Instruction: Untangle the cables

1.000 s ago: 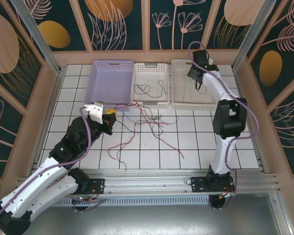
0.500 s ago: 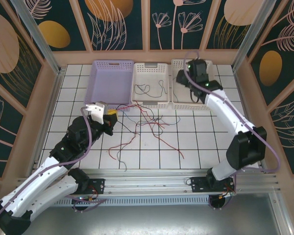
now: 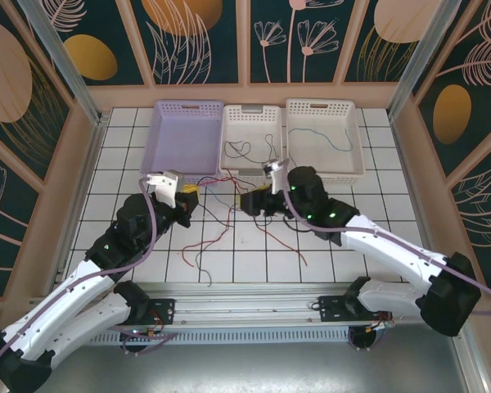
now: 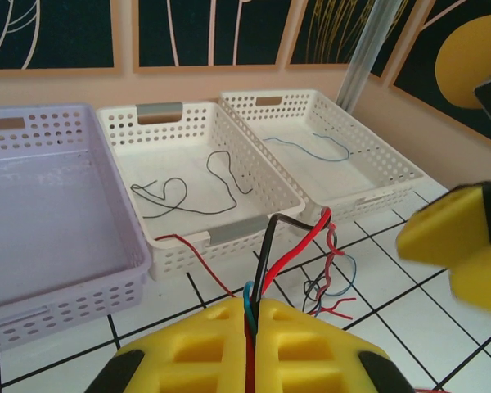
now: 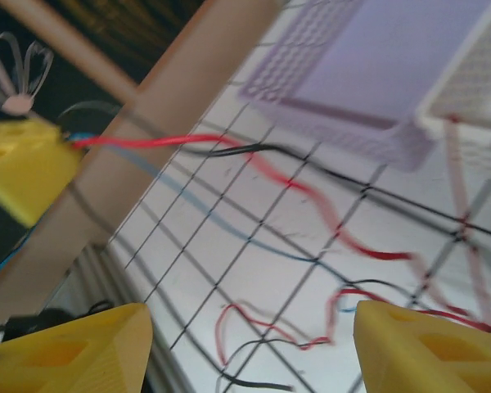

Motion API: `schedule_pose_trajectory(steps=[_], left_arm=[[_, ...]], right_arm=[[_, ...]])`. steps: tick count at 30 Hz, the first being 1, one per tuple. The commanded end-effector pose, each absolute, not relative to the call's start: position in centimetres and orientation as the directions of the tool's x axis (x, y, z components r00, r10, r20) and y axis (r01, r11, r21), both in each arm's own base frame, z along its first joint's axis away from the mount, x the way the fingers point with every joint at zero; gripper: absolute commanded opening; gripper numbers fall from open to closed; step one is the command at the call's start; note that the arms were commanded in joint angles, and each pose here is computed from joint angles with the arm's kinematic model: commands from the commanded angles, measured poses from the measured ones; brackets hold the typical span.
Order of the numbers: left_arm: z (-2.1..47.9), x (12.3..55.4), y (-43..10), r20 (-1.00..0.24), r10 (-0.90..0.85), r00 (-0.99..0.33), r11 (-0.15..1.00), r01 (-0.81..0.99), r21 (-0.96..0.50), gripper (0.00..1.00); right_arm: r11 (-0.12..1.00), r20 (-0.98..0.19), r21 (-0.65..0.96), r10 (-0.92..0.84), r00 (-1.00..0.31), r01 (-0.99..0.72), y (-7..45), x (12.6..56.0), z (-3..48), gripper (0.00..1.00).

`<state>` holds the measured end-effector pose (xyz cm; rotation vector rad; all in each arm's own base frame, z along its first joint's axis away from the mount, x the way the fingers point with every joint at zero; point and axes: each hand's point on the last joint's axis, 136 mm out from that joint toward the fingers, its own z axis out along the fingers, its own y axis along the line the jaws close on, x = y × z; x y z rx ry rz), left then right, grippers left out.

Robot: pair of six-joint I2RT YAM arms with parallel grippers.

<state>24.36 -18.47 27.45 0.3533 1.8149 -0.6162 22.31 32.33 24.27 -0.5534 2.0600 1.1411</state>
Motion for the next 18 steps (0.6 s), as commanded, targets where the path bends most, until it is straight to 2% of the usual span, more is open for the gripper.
schedule_pose_trajectory(steps=[1,6,10,15,18], left_arm=[[28.6,24.2,-18.7,-0.953,-0.076,-0.292,0.801,0.551,-0.233,0.0],[28.7,23.9,-19.0,-0.953,-0.078,-0.293,0.785,0.571,-0.24,0.0],[28.6,23.6,-19.7,-0.951,-0.069,-0.302,0.763,0.598,-0.246,0.0],[28.3,23.3,-20.3,-0.947,-0.058,-0.317,0.737,0.626,-0.255,0.0],[28.3,23.2,-20.4,-0.946,-0.056,-0.319,0.731,0.632,-0.256,0.0]], right_arm=[[0.476,-0.808,0.495,-0.056,-0.587,-0.727,35.3,22.3,24.9,0.66],[0.494,-0.821,0.459,-0.081,-0.565,-0.738,37.6,23.4,23.7,0.65],[0.553,-0.849,0.405,-0.067,-0.524,-0.728,38.4,24.9,23.4,0.64],[0.52,-0.87,0.411,-0.022,-0.493,-0.749,39.4,25.0,24.1,0.64],[0.512,-0.871,0.409,-0.028,-0.491,-0.755,39.8,24.8,23.7,0.59]])
